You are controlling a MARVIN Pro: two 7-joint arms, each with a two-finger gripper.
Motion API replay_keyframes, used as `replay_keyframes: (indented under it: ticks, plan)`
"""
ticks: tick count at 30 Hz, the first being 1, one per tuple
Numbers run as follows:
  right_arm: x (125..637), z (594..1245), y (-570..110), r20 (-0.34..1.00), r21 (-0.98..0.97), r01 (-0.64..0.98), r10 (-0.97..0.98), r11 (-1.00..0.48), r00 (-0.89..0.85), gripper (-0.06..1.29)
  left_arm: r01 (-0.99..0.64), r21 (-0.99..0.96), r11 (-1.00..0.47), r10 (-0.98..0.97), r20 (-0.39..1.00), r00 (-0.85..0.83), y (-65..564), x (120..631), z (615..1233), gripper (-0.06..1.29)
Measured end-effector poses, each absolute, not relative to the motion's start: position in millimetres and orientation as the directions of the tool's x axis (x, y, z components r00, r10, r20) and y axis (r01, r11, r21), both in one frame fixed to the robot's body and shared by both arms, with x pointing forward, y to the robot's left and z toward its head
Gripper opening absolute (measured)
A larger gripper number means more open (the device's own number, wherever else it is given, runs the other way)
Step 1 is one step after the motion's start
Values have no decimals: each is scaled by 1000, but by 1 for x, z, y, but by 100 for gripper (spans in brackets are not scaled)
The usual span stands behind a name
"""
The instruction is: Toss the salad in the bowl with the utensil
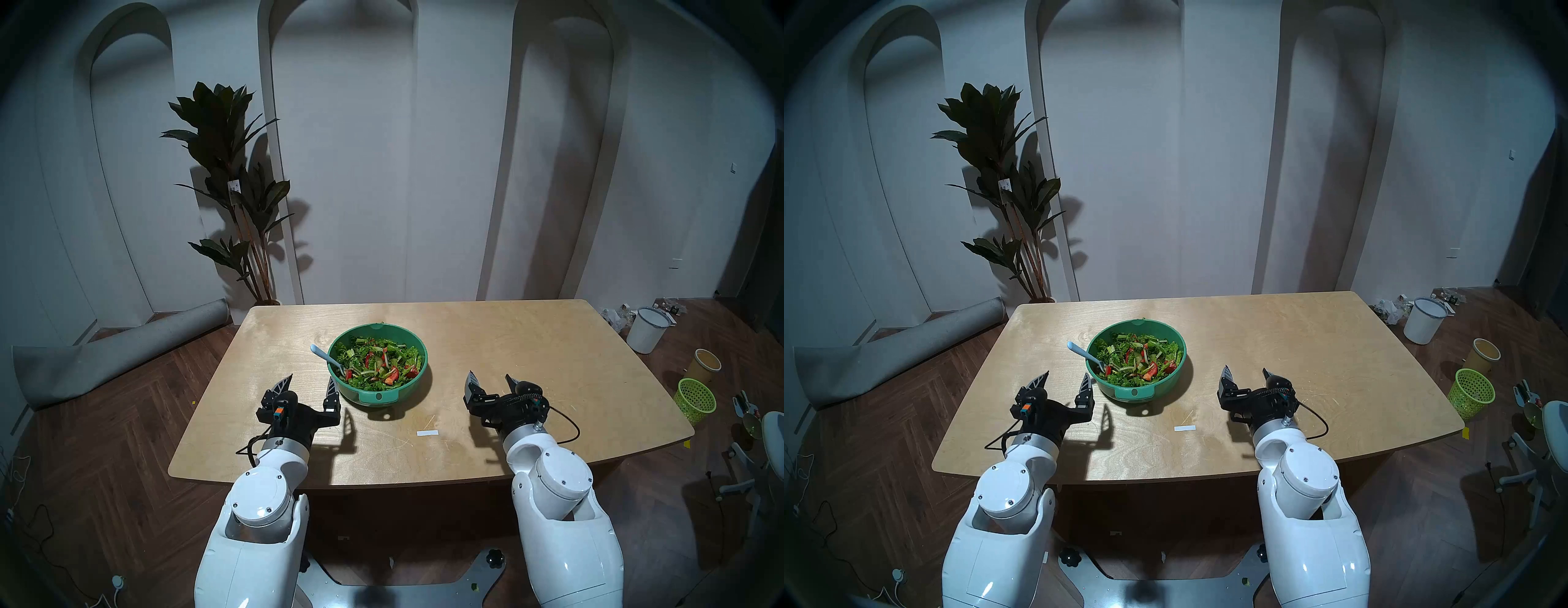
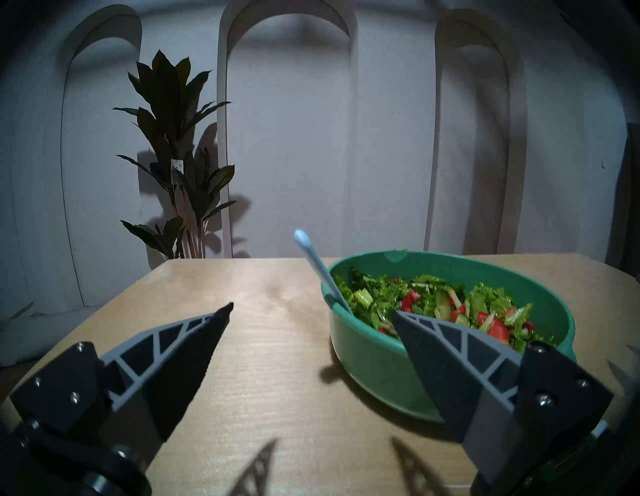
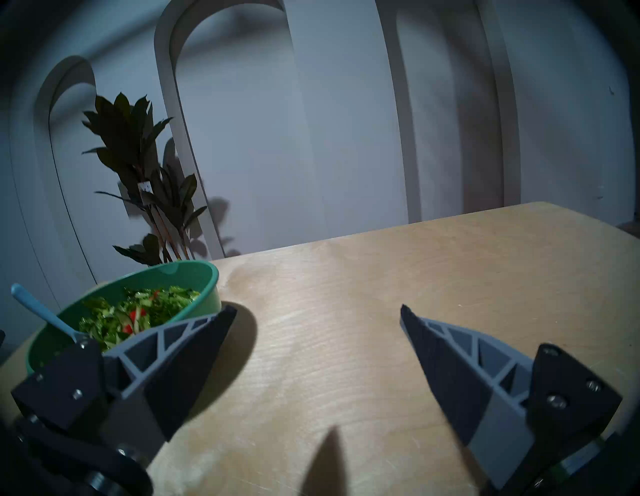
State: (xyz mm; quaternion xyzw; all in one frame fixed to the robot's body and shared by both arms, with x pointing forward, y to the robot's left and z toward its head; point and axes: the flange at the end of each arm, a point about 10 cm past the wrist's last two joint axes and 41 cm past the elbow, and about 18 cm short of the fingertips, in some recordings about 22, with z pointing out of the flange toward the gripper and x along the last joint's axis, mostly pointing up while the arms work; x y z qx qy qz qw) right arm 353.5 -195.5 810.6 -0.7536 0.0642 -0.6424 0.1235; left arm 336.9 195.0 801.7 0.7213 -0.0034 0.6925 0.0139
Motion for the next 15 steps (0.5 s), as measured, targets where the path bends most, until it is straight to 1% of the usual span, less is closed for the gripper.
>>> replay_keyframes:
  ticks: [7, 15]
  plan:
    - [370, 838, -188, 906, -392, 100, -365, -914, 216, 125, -6, 33, -999, 33, 999, 40, 198, 338, 812, 123]
    - [388, 856, -166, 875, -425, 126, -371, -897, 311, 125, 0, 44, -999, 44, 997, 56, 197, 338, 816, 123]
